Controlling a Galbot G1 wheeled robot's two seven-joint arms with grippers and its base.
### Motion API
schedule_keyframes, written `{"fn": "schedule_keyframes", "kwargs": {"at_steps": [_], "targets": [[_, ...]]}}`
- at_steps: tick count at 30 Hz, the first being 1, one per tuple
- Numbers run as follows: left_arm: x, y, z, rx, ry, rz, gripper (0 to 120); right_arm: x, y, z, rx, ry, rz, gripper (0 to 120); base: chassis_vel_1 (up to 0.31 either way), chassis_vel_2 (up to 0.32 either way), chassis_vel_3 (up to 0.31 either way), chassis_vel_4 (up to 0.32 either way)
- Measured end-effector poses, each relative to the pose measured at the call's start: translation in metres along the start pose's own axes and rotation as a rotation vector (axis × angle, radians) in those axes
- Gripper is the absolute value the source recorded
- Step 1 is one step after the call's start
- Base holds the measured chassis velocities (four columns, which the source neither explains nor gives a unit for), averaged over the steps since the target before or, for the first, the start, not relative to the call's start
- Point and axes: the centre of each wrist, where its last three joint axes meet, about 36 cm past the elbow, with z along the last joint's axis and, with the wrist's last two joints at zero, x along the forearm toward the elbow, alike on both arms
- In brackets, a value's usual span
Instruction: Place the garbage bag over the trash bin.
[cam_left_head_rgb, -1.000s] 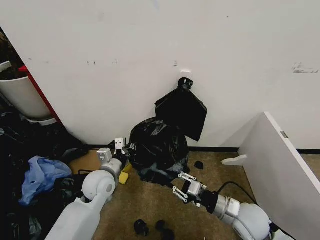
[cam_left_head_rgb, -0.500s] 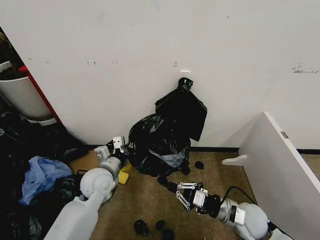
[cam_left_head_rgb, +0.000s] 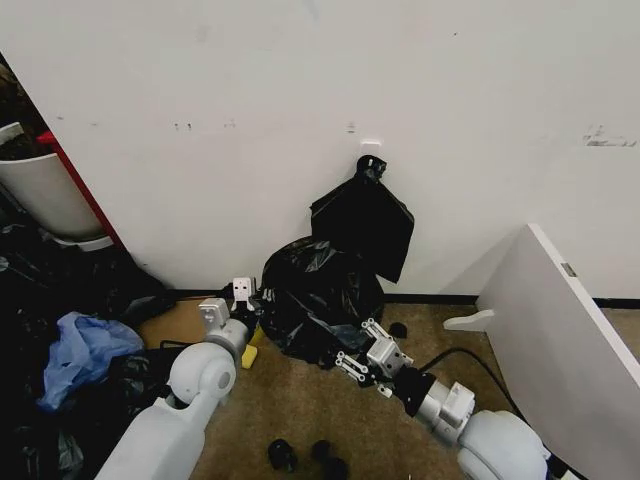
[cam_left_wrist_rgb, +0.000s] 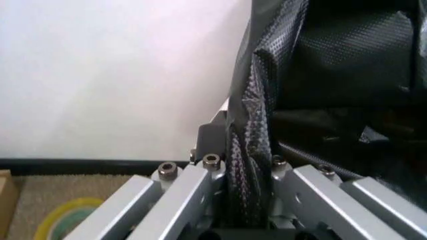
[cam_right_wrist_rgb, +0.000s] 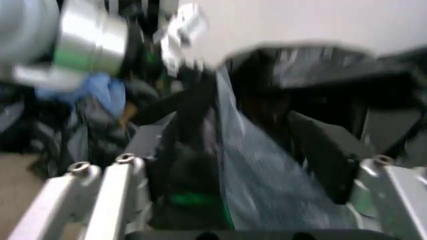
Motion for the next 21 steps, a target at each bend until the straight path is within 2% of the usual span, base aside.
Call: {"fn": "schedule_keyframes", "kwargs": {"at_steps": [2,4,6,8,10,11,14,17,19,21], "targets": [[-0.001,-0.001,-0.001,0.002,-0.01,0.004,2,-0.001,-0.002,0.003,0.003,0.038,-0.002,75,0.0,0.0,0.0,0.0],[-0.001,-0.001,-0.002,0.002,-0.012,0.005,2,-0.001,-0.003,0.005,0.004,0.044,-0.004,74,0.0,0.0,0.0,0.0],[-0.002,-0.001,-0.002,0.004,-0.013,0.005,2,-0.001,-0.004,0.009,0.005,0.052,-0.01,64,0.0,0.0,0.0,0.0],[-0.002,-0.001,-0.002,0.005,-0.013,0.005,2,-0.001,-0.005,0.011,0.01,0.052,-0.013,59,0.0,0.0,0.0,0.0],[-0.003,-0.001,-0.002,0.015,-0.012,0.006,2,-0.001,-0.007,0.015,0.016,0.049,-0.019,48,0.0,0.0,0.0,0.0],[-0.003,-0.001,-0.002,0.015,-0.012,0.006,2,-0.001,-0.007,0.015,0.016,0.049,-0.019,48,0.0,0.0,0.0,0.0],[-0.003,0.001,-0.004,0.028,-0.012,0.004,2,0.0,-0.009,0.018,0.035,0.037,-0.027,36,0.0,0.0,0.0,0.0],[-0.003,0.001,-0.006,0.044,-0.012,0.002,2,0.0,-0.015,0.027,0.097,-0.004,-0.051,22,0.0,0.0,0.0,0.0],[-0.003,0.002,-0.007,0.05,-0.013,0.002,2,0.0,-0.017,0.032,0.117,-0.028,-0.063,19,0.0,0.0,0.0,0.0],[-0.003,0.002,-0.01,0.06,-0.012,0.0,2,0.0,-0.02,0.042,0.147,-0.094,-0.099,11,0.0,0.0,0.0,0.0]]}}
